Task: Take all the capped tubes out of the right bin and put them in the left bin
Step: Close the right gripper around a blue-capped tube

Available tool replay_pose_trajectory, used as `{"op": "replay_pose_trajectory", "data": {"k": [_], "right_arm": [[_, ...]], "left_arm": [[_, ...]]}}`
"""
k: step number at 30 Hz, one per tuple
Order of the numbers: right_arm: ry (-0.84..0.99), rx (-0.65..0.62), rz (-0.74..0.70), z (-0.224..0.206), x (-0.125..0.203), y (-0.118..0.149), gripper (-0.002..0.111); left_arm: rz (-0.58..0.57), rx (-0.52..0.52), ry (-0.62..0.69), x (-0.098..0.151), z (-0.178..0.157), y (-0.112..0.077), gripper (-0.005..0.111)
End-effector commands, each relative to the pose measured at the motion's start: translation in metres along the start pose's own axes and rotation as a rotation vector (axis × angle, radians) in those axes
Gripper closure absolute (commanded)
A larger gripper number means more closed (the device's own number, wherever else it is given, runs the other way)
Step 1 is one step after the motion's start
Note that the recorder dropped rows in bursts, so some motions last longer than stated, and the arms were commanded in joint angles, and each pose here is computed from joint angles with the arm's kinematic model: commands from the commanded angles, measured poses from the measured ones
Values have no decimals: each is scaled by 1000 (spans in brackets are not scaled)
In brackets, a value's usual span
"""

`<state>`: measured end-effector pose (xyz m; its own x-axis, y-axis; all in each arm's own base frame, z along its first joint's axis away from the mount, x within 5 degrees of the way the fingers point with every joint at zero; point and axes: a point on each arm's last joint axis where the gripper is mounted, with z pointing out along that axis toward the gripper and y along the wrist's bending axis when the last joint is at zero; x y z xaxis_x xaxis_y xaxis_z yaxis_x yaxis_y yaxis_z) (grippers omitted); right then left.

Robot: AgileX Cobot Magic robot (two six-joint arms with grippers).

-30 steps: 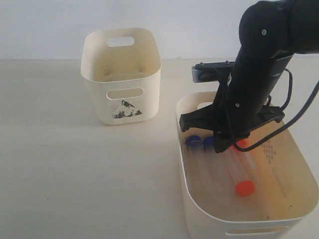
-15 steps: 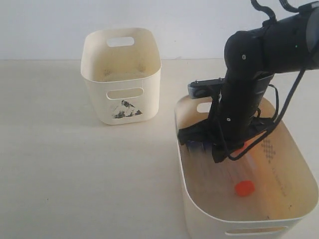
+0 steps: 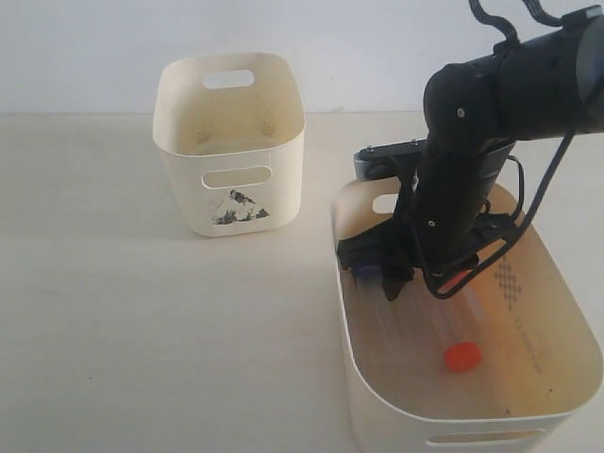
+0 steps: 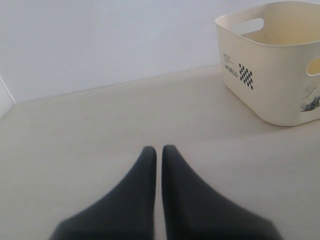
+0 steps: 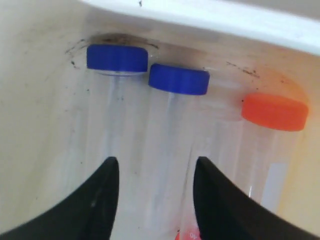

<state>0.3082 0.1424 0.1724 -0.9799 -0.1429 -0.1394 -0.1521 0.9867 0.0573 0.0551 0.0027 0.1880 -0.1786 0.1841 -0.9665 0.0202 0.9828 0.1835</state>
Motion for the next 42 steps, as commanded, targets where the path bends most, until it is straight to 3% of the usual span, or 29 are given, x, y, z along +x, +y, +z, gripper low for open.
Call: {"op": "replay_pose_trajectory", "data": {"k": [1,20,34,42], "right_arm": [[-14,5,-11,-1,-1,0,74],[183,54,22,78,6,-3,76],[334,90,25,72,19,-5,76],[188,53,17,61,7,-2,76]], "left_arm": [[-17,2,-12,-2,0,0,102],[-17,2,-12,-2,0,0,102],[-17,2,-12,-2,0,0,102],[-17,2,-12,-2,0,0,102]]}}
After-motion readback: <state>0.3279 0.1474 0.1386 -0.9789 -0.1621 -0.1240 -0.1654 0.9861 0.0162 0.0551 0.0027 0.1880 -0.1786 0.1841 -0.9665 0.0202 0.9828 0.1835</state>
